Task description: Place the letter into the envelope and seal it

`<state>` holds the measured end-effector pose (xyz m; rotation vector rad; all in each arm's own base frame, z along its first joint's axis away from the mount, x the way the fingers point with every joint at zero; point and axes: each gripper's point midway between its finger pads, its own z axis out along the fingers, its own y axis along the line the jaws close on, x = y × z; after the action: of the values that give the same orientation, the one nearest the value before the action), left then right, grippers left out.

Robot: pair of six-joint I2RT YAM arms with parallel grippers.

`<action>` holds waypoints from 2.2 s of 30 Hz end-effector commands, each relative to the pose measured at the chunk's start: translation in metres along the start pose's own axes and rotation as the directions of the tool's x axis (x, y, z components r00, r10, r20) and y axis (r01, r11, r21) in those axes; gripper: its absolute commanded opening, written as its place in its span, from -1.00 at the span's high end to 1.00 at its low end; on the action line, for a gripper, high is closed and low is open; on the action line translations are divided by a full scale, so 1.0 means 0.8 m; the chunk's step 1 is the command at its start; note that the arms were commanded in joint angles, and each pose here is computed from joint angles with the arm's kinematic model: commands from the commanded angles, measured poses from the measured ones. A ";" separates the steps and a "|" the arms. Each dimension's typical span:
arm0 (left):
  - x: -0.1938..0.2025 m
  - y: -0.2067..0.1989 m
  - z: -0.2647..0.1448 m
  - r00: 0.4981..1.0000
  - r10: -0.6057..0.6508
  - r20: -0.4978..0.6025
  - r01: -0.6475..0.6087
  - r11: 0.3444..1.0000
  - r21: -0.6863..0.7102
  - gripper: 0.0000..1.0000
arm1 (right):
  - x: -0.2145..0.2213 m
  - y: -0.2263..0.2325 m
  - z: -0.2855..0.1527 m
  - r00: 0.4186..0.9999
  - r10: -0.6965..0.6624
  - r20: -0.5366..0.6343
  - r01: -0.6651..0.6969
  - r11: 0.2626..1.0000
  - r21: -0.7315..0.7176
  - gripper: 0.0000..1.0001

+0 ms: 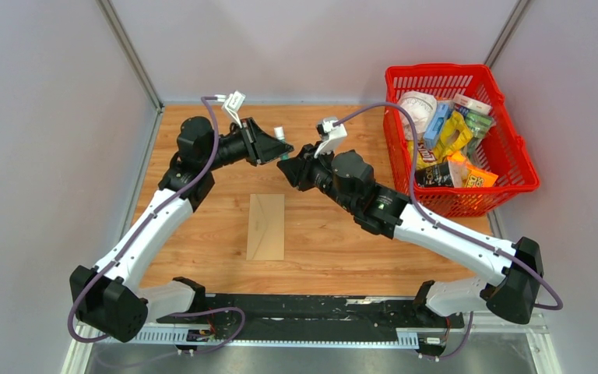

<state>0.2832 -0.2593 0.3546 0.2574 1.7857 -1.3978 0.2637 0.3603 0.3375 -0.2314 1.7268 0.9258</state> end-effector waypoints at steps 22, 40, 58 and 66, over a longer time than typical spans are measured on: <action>0.015 -0.005 0.000 1.000 0.024 -0.007 -0.024 0.999 0.026 0.59 | -0.051 0.020 0.006 0.994 0.035 0.108 -0.032 0.999 -0.024 0.85; 0.053 -0.019 -0.008 0.974 0.170 -0.147 -0.141 0.971 0.191 1.00 | -0.109 -0.070 -0.115 0.992 0.056 0.110 -0.081 0.967 0.243 -0.04; 0.111 -0.035 -0.020 0.908 0.270 -0.319 -0.162 0.931 0.328 1.00 | -0.080 -0.032 -0.028 0.982 -0.046 -0.182 0.069 0.990 0.122 0.53; 0.101 -0.033 -0.012 0.912 0.275 -0.305 -0.179 0.934 0.308 1.00 | -0.033 -0.024 -0.030 0.960 -0.055 -0.275 0.084 0.992 0.095 0.56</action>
<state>0.2067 -0.2837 0.2935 0.8265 1.8574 -1.5290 0.2843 0.3166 0.3586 -0.2923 1.9959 0.7443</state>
